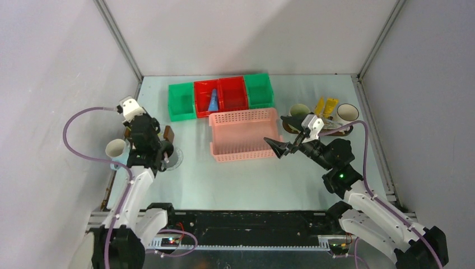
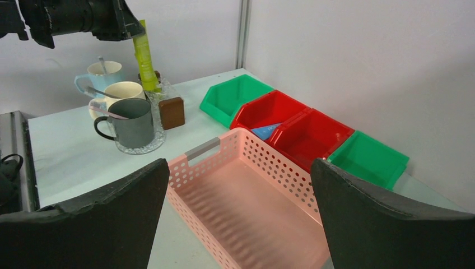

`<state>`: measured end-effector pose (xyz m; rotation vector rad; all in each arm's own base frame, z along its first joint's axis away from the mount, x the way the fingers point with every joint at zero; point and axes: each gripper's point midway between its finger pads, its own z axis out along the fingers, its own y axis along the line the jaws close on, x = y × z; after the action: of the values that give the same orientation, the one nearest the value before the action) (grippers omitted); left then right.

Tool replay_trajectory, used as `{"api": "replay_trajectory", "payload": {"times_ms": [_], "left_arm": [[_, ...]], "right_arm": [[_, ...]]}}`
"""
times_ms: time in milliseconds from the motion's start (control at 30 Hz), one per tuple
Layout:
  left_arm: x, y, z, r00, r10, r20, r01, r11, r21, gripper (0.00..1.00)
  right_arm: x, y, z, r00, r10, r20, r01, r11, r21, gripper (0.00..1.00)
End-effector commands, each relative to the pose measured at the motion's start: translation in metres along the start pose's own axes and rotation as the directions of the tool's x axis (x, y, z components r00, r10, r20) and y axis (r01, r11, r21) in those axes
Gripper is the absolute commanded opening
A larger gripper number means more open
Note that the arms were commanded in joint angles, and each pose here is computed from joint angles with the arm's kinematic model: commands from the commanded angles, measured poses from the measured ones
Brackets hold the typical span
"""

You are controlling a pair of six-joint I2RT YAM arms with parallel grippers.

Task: Prepare toiletry sets of a toothbrush and toothpaste on the tray
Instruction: Place the toothpaste in the toothpaste holder.

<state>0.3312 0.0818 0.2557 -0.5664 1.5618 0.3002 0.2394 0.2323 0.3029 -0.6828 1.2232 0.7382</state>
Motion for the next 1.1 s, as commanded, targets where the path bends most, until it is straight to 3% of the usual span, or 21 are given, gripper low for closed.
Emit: {"api": "replay_trajectory", "payload": {"times_ms": [0, 467, 1067], "left_arm": [[-0.038, 0.016, 0.021, 0.982, -0.09, 0.166, 0.104, 0.992, -0.076, 0.0], [-0.005, 0.031, 0.06, 0.986, -0.069, 0.155, 0.089, 0.988, -0.127, 0.0], [0.044, 0.049, 0.068, 0.995, -0.044, 0.085, 0.061, 0.978, -0.198, 0.0]], "right_arm": [[-0.015, -0.007, -0.002, 0.996, -0.069, 0.051, 0.067, 0.997, 0.038, 0.99], [-0.011, -0.011, -0.004, 0.994, -0.106, 0.037, 0.104, 0.993, 0.049, 0.99], [-0.008, -0.011, -0.004, 0.992, -0.12, 0.022, 0.119, 0.992, 0.044, 1.0]]}}
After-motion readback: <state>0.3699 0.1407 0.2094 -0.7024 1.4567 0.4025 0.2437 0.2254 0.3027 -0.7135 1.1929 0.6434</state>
